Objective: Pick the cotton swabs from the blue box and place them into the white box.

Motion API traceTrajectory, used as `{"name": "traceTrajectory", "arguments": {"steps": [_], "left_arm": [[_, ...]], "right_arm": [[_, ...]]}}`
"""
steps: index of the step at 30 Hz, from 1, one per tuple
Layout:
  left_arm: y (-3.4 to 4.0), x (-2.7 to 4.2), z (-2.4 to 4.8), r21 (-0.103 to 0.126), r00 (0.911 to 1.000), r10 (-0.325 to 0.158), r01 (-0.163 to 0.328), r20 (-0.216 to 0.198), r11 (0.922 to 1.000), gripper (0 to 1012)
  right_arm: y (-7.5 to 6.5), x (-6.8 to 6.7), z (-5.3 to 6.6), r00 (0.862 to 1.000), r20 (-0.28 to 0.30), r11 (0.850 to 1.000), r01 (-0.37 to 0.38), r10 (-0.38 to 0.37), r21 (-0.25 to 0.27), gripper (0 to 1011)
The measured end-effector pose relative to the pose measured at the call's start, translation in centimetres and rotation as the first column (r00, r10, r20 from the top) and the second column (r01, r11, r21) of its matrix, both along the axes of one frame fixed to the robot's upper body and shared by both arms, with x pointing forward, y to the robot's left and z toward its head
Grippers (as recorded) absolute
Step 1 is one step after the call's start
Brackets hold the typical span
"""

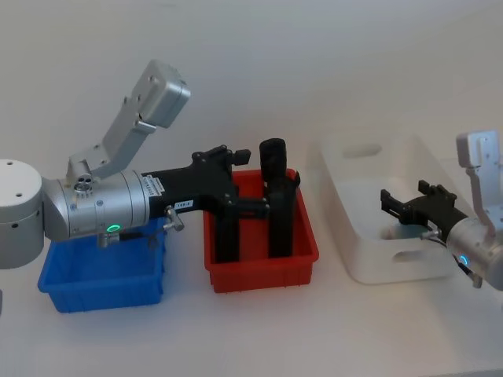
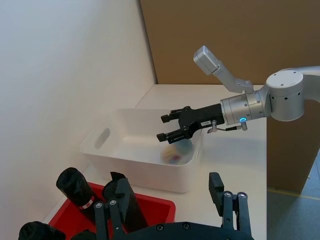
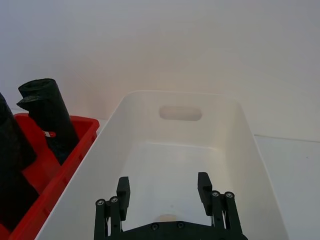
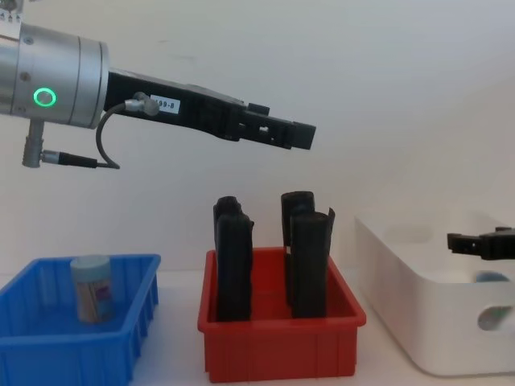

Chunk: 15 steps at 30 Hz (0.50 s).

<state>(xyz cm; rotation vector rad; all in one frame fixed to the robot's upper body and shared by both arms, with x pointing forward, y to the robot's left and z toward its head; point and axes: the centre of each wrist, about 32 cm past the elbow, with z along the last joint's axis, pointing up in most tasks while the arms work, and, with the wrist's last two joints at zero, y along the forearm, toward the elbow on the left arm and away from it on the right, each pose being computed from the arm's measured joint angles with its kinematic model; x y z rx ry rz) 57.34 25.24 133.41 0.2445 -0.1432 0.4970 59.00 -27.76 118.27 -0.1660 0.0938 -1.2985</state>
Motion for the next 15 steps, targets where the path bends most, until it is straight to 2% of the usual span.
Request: {"name": "traceTrajectory", "arguments": {"steps": [4, 7, 15], "left_arm": [[0.00, 0.00, 0.00, 0.000, 1.0000, 0.000, 0.000, 0.000, 1.0000, 1004], [0.00, 0.00, 0.00, 0.000, 1.0000, 0.000, 0.000, 0.000, 1.0000, 1004], [0.00, 0.00, 0.00, 0.000, 1.0000, 0.000, 0.000, 0.000, 1.0000, 1004]], "right_arm": [[0.10, 0.42, -0.10, 1.000, 0.000, 1.000, -0.010, 0.010, 0.001, 923], [0.14, 0.63, -0.21, 1.000, 0.004, 1.000, -0.016, 0.016, 0.003, 992], [0.21, 0.77, -0.14, 0.999, 0.045, 1.000, -0.025, 0.025, 0.009, 1002]]}}
